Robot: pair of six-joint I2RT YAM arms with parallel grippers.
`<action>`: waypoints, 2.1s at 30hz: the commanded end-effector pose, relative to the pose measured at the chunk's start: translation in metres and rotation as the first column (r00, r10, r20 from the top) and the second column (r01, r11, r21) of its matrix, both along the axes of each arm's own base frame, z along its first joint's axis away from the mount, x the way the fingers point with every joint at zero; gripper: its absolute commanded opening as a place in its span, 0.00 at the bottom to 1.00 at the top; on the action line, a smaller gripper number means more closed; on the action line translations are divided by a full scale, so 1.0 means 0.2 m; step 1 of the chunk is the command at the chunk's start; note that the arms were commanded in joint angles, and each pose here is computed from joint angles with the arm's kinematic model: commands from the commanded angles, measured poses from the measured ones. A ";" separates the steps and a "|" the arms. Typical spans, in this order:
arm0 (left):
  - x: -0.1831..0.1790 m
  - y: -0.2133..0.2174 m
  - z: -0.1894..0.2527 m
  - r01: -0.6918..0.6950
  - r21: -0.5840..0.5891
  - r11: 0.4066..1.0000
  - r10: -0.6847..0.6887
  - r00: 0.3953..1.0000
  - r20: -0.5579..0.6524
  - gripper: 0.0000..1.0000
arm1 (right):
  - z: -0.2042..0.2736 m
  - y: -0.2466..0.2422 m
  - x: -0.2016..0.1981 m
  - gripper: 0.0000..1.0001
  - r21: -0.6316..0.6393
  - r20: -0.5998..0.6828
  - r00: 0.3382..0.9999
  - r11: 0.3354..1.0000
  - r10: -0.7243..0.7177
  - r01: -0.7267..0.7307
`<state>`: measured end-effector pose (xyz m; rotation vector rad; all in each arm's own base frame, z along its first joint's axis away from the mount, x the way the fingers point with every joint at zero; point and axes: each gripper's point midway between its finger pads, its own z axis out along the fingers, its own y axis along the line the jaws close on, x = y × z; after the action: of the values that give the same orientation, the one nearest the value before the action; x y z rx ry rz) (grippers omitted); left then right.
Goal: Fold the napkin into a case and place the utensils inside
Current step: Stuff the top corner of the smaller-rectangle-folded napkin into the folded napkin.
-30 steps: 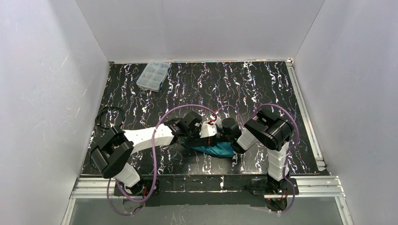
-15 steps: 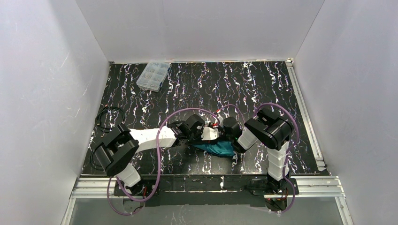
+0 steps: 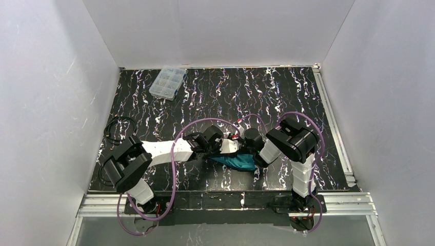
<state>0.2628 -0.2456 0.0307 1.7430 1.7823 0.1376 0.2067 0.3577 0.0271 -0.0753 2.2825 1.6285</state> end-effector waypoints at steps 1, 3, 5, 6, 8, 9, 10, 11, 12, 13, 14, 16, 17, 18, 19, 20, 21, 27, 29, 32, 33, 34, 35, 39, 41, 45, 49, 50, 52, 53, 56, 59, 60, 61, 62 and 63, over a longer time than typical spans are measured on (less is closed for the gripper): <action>0.03 0.14 -0.01 -0.081 0.086 0.993 0.081 0.997 0.012 0.39 | -0.17 -0.08 -0.11 0.01 -0.082 -0.091 0.996 0.996 0.027 -0.035; 0.04 0.13 0.02 -0.096 0.058 0.994 0.097 0.995 0.000 0.39 | -0.19 -0.09 -0.10 0.01 -0.081 -0.102 0.995 0.996 0.021 -0.030; 0.03 0.11 0.05 -0.112 0.007 0.994 0.113 0.993 -0.032 0.35 | -0.19 -0.09 -0.10 0.01 -0.073 -0.115 0.993 0.997 0.016 -0.024; 0.02 0.11 0.07 -0.121 -0.020 0.992 0.120 0.991 -0.055 0.33 | -0.20 -0.09 -0.10 0.01 -0.069 -0.122 0.992 0.997 0.013 -0.022; 0.02 0.11 0.11 -0.148 -0.068 0.987 0.141 0.986 -0.091 0.30 | -0.21 -0.10 -0.11 0.01 -0.064 -0.134 0.991 0.998 0.007 -0.015; 0.02 0.11 0.12 -0.163 -0.085 0.983 0.153 0.982 -0.107 0.29 | -0.21 -0.10 -0.11 0.01 -0.060 -0.137 0.991 0.998 0.004 -0.013; 0.02 0.11 0.13 -0.174 -0.099 0.980 0.161 0.979 -0.127 0.29 | -0.21 -0.10 -0.11 0.01 -0.058 -0.140 0.990 0.998 0.003 -0.012; 0.02 0.11 0.15 -0.182 -0.113 0.977 0.166 0.976 -0.141 0.29 | -0.21 -0.11 -0.11 0.01 -0.057 -0.142 0.990 0.998 0.002 -0.011; 0.02 0.11 0.16 -0.183 -0.121 0.976 0.165 0.975 -0.150 0.30 | -0.21 -0.10 -0.11 0.01 -0.057 -0.144 0.990 0.998 0.004 -0.012; 0.02 0.10 0.16 -0.180 -0.125 0.976 0.160 0.974 -0.158 0.31 | -0.21 -0.10 -0.11 0.01 -0.056 -0.144 0.990 0.998 0.004 -0.012; 0.02 0.09 0.16 -0.179 -0.128 0.976 0.157 0.974 -0.164 0.31 | -0.21 -0.10 -0.11 0.01 -0.056 -0.143 0.990 0.998 0.004 -0.012; 0.01 0.08 0.16 -0.175 -0.132 0.976 0.150 0.972 -0.183 0.33 | -0.21 -0.10 -0.11 0.01 -0.056 -0.143 0.990 0.998 0.003 -0.012; 0.01 0.06 0.16 -0.173 -0.139 0.975 0.145 0.971 -0.192 0.33 | -0.21 -0.10 -0.11 0.01 -0.057 -0.144 0.990 0.998 0.004 -0.012; 0.00 0.05 0.16 -0.174 -0.143 0.974 0.144 0.969 -0.200 0.33 | -0.21 -0.10 -0.11 0.01 -0.057 -0.145 0.989 0.998 0.004 -0.012; 0.00 0.05 0.15 -0.174 -0.143 0.974 0.144 0.969 -0.203 0.34 | -0.21 -0.10 -0.11 0.01 -0.057 -0.144 0.990 0.998 0.004 -0.012; 0.00 0.04 0.15 -0.173 -0.144 0.974 0.142 0.969 -0.204 0.35 | -0.21 -0.10 -0.11 0.01 -0.057 -0.145 0.989 0.998 0.004 -0.012; 0.00 0.03 0.15 -0.170 -0.141 0.975 0.139 0.969 -0.204 0.36 | -0.21 -0.10 -0.11 0.01 -0.057 -0.144 0.990 0.998 0.004 -0.013; 0.05 0.05 0.10 -0.166 -0.085 0.982 0.151 0.975 -0.164 0.37 | -0.21 -0.10 -0.11 0.01 -0.056 -0.143 0.990 0.998 0.004 -0.012; 0.07 0.07 0.09 -0.175 -0.058 0.983 0.165 0.976 -0.144 0.39 | -0.21 -0.10 -0.11 0.01 -0.056 -0.141 0.990 0.998 0.004 -0.012; 0.07 0.08 0.07 -0.170 -0.043 0.984 0.163 0.977 -0.139 0.41 | -0.20 -0.10 -0.10 0.01 -0.053 -0.138 0.990 0.998 0.007 -0.014; 0.07 0.08 0.07 -0.169 -0.039 0.985 0.162 0.978 -0.134 0.41 | -0.20 -0.10 -0.11 0.01 -0.053 -0.138 0.990 0.998 0.008 -0.015; 0.07 0.08 0.06 -0.164 -0.033 0.986 0.159 0.979 -0.126 0.42 | -0.20 -0.10 -0.11 0.01 -0.053 -0.137 0.990 0.998 0.008 -0.015; 0.08 0.08 0.06 -0.155 -0.028 0.988 0.151 0.982 -0.113 0.42 | -0.20 -0.10 -0.11 0.01 -0.054 -0.138 0.990 0.998 0.006 -0.014; 0.09 0.08 0.06 -0.135 -0.014 0.991 0.134 0.988 -0.075 0.41 | -0.20 -0.10 -0.11 0.01 -0.054 -0.138 0.990 0.998 0.007 -0.015; 0.09 0.08 0.06 -0.123 -0.008 0.992 0.123 0.991 -0.059 0.39 | -0.21 -0.10 -0.11 0.01 -0.053 -0.140 0.990 0.998 0.006 -0.013; 0.09 0.07 0.06 -0.115 -0.006 0.993 0.114 0.992 -0.057 0.17 | -0.21 -0.10 -0.11 0.01 -0.052 -0.144 0.990 0.999 0.006 -0.013; 0.09 0.07 0.06 -0.111 -0.003 0.994 0.111 0.992 -0.054 0.00 | -0.21 -0.10 -0.11 0.01 -0.050 -0.143 0.990 0.999 0.004 -0.011; 0.09 0.07 0.07 -0.111 -0.003 0.994 0.111 0.993 -0.052 0.00 | -0.21 -0.10 -0.11 0.01 -0.049 -0.143 0.990 0.999 0.004 -0.011; 0.09 0.07 0.08 -0.114 -0.006 0.993 0.114 0.992 -0.063 0.02 | -0.21 -0.10 -0.11 0.01 -0.048 -0.143 0.990 0.999 0.006 -0.013; 0.08 0.07 0.08 -0.118 -0.004 0.993 0.117 0.990 -0.077 0.06 | -0.21 -0.10 -0.11 0.01 -0.048 -0.145 0.989 0.999 0.006 -0.014; 0.04 0.05 0.11 -0.136 -0.012 0.991 0.134 0.984 -0.119 0.24 | -0.21 -0.10 -0.11 0.01 -0.048 -0.150 0.989 0.999 0.007 -0.014; 0.02 0.05 0.10 -0.137 -0.009 0.991 0.134 0.982 -0.132 0.40 | -0.22 -0.10 -0.11 0.01 -0.047 -0.152 0.988 0.999 0.005 -0.013; 0.01 0.04 0.10 -0.132 -0.009 0.991 0.130 0.983 -0.132 0.42 | -0.21 -0.10 -0.11 0.01 -0.045 -0.152 0.988 0.999 0.007 -0.014; 0.01 0.04 0.09 -0.127 -0.004 0.992 0.125 0.984 -0.130 0.43 | -0.21 -0.10 -0.11 0.01 -0.046 -0.153 0.988 0.999 0.006 -0.013; 0.01 0.05 0.08 -0.123 0.002 0.992 0.122 0.984 -0.127 0.43 | -0.21 -0.10 -0.11 0.01 -0.046 -0.153 0.988 0.999 0.005 -0.012; 0.01 0.05 0.07 -0.117 0.006 0.993 0.117 0.986 -0.121 0.43 | -0.21 -0.10 -0.11 0.01 -0.045 -0.152 0.988 0.999 0.006 -0.013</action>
<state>0.2698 -0.2343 0.0430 1.6605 1.9725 0.0902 0.2062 0.3546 0.0339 -0.0368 2.2185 1.7444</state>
